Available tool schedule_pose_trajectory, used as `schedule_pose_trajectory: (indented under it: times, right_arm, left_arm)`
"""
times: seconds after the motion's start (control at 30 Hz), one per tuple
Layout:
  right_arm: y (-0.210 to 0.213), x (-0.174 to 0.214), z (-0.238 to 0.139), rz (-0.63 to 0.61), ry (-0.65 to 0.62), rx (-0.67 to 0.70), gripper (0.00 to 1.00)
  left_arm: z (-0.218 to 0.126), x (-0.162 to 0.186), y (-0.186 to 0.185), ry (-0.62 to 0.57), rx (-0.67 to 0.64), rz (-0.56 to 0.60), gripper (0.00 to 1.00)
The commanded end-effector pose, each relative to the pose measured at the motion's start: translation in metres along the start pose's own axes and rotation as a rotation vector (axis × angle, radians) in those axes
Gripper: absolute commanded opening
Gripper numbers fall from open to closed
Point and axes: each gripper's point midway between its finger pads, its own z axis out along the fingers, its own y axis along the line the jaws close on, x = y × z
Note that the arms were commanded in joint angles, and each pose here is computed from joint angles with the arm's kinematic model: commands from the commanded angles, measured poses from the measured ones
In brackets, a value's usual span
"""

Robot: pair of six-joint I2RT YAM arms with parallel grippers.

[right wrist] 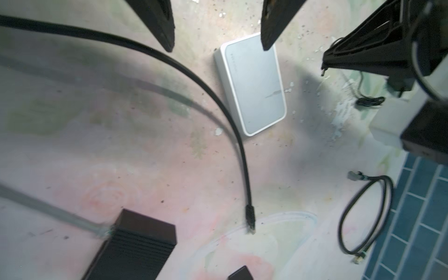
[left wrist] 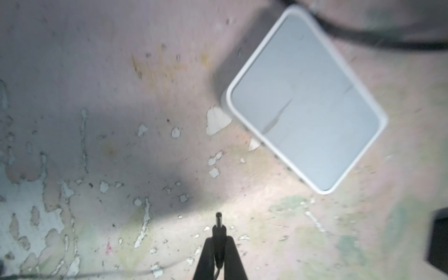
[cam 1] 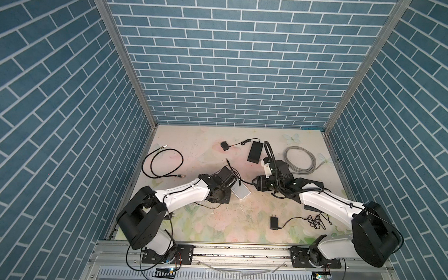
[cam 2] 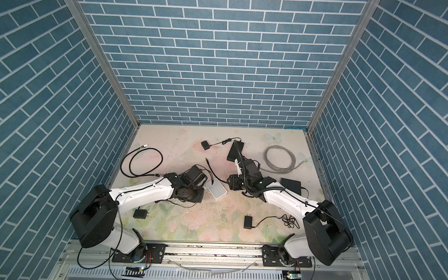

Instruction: Insert the plug into the switch port

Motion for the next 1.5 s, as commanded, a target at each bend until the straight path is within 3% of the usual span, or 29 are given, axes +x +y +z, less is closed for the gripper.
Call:
schedule_pose_trajectory:
  times: [0.0,0.27,0.43,0.7,1.03,1.3,1.37,1.47]
  right_arm:
    - [0.05,-0.012,0.001,0.042,-0.121,-0.213,0.53]
    - [0.092,0.009,0.019,-0.081,-0.177,-0.291,0.49]
    - [0.104,0.021,0.022,-0.117,-0.189,-0.335,0.48]
    - [0.105,0.03,0.04,-0.133,-0.172,-0.334,0.38]
    - [0.086,0.02,0.053,-0.093,-0.259,-0.246,0.3]
    - [0.096,0.019,0.052,-0.108,-0.242,-0.283,0.02]
    - [0.096,0.021,0.052,-0.11,-0.234,-0.289,0.0]
    - [0.098,0.025,0.052,-0.112,-0.22,-0.299,0.0]
  left_arm:
    - [-0.017,-0.024,-0.025,-0.067,0.14,-0.172,0.0]
    - [-0.023,-0.046,-0.036,-0.114,0.28,-0.379,0.0]
    - [-0.024,-0.054,-0.034,-0.136,0.287,-0.414,0.0]
    - [-0.031,-0.063,-0.039,-0.153,0.326,-0.421,0.0]
    - [-0.034,-0.059,-0.038,-0.148,0.328,-0.411,0.0]
    - [-0.036,-0.057,-0.029,-0.165,0.295,-0.415,0.01]
    - [-0.035,-0.057,-0.027,-0.169,0.285,-0.417,0.04]
    - [-0.034,-0.056,-0.023,-0.179,0.269,-0.414,0.19]
